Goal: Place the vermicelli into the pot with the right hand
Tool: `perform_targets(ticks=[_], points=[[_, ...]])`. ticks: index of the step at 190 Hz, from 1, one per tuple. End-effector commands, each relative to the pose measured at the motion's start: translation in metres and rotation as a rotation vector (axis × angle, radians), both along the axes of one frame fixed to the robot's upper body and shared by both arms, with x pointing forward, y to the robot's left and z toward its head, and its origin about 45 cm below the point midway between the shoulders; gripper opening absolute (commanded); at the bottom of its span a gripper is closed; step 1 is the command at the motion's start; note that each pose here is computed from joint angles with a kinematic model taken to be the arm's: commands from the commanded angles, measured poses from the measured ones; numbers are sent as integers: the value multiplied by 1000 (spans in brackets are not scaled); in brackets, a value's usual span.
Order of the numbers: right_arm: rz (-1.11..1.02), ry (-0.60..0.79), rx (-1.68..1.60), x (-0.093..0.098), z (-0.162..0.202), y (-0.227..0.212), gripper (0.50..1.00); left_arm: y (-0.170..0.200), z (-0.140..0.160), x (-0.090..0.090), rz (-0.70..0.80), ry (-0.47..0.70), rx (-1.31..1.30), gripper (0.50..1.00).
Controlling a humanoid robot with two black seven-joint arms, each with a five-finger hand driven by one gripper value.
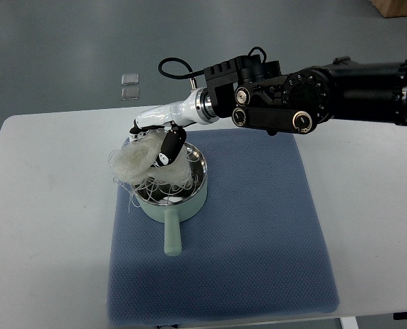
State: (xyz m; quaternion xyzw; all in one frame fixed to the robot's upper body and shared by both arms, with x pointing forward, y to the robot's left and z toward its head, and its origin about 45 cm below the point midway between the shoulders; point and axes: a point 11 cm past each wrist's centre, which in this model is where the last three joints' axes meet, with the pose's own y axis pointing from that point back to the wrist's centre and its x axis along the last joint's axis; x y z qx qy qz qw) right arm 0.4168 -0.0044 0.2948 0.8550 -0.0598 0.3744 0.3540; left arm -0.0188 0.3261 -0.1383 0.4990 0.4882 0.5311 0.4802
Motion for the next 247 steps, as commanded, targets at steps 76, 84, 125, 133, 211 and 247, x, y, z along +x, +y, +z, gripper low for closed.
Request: perform_targets(ticks=[76,84,125,133,211,247], points=[[-67,17,-33,11,-34,-21,500,0,0,0,-1,0,0,1000],[-67,20,-35,11,-36,-22,500,0,0,0,-1,0,0,1000],[-80,36,-30,10,-44,-25,713,0,0,0,-1,0,0,1000],[-81,40,-30,9,-46,-26,754,0,0,0,-1,0,0,1000],[-184,5,175,39,16,-41,893,1,0,0,1,0,2,1000],[-410,70,605,69,65,-98,893,-1,0,0,-2,0,-3,1000]])
